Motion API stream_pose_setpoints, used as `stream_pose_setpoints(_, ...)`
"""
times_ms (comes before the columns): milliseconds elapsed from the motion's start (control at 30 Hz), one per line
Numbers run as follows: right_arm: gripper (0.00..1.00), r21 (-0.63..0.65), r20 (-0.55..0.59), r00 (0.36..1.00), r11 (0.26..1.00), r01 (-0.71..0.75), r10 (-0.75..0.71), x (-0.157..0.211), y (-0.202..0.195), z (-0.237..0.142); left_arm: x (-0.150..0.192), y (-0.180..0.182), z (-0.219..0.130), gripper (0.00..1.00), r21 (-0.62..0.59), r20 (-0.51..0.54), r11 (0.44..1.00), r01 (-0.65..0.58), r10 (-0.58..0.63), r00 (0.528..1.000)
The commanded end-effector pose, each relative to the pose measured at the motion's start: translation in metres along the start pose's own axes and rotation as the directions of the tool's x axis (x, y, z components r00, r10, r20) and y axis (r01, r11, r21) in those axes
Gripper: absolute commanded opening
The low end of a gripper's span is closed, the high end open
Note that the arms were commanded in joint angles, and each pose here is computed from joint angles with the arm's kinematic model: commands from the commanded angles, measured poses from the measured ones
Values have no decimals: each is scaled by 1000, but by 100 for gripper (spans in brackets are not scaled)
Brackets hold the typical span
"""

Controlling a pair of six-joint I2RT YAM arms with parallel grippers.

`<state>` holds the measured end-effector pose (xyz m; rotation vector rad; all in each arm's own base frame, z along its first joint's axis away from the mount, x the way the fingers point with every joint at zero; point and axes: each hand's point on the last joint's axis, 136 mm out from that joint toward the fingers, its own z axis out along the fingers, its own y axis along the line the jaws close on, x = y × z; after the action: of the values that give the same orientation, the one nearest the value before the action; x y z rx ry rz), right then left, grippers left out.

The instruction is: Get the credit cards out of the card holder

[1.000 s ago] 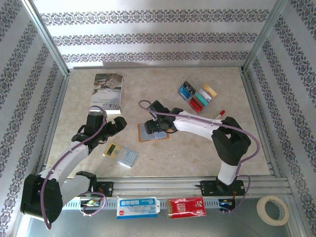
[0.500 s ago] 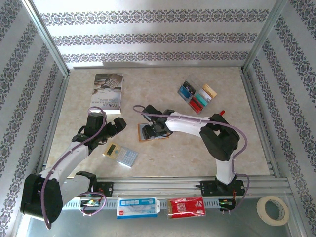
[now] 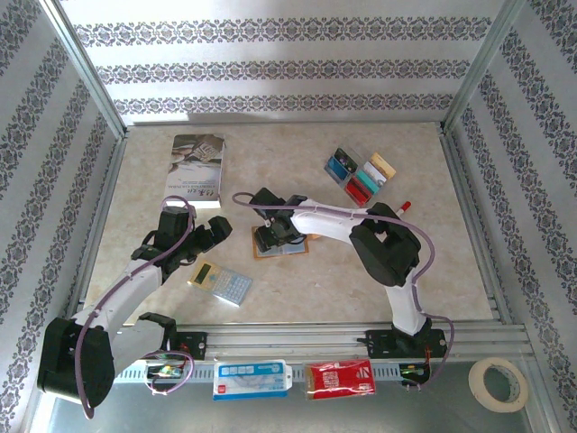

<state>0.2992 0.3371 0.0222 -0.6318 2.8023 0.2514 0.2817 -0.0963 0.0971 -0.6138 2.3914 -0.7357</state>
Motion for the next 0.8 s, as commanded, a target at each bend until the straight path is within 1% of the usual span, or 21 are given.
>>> stream_pose_setpoints(0,66,32,-44,998,999,38,-36,10,0,7,-3,1,1,100,10,6,1000,28,-28,1000)
stream_pose_setpoints(300,64,65,-100,993,996,67,-60,25,-11,20,-3,0,3,100,17,4,999,29,-29,1000)
stream_pose_setpoints(500,62,77,-130,991,996,55,-44,33,-19,28,0,0,5,100,27,-8,999,38,-38,999)
stream_pose_setpoints(767,57,20,-160,987,1000,5,-2,41,-21,37,2,-11,7,100,78,-41,997,28,-25,999)
